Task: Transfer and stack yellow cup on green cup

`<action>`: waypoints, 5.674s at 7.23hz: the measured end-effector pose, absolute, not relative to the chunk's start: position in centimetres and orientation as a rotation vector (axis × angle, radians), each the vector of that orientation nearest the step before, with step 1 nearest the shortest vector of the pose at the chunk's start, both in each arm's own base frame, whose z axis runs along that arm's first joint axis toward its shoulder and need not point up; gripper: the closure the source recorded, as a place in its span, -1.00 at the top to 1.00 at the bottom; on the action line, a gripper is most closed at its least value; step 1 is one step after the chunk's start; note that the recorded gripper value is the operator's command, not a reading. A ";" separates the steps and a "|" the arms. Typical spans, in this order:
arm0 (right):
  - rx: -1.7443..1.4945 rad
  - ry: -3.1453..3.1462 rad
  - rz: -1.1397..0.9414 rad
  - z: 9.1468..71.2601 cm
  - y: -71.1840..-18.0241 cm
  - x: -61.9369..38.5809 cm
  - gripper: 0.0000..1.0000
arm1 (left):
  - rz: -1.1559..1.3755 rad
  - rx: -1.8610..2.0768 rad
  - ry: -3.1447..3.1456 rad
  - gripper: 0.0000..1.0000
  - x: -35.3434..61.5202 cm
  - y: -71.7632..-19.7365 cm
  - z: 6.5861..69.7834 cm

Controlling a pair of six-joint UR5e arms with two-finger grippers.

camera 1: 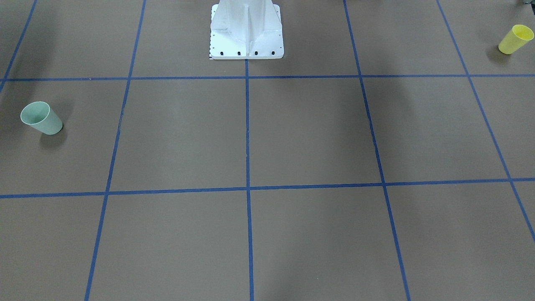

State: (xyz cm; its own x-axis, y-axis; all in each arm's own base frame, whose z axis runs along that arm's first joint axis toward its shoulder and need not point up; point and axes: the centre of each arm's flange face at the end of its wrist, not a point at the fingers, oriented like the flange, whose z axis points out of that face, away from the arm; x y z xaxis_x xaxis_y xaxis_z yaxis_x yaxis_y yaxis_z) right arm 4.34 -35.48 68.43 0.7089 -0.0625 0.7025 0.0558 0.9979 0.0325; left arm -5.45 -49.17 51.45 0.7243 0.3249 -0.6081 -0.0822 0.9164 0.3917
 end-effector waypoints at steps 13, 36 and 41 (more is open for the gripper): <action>-0.004 -0.780 -0.061 68.9 -34.7 4.4 1.00 | -0.715 0.512 0.137 1.00 -4.8 -46.5 41.8; -0.010 -0.805 -0.101 69.6 -33.7 4.2 1.00 | -1.630 -0.275 -0.991 1.00 15.4 -27.3 79.7; -0.017 -0.809 -0.099 69.8 -33.4 4.2 1.00 | -1.685 -0.299 -1.064 1.00 14.3 -24.5 87.0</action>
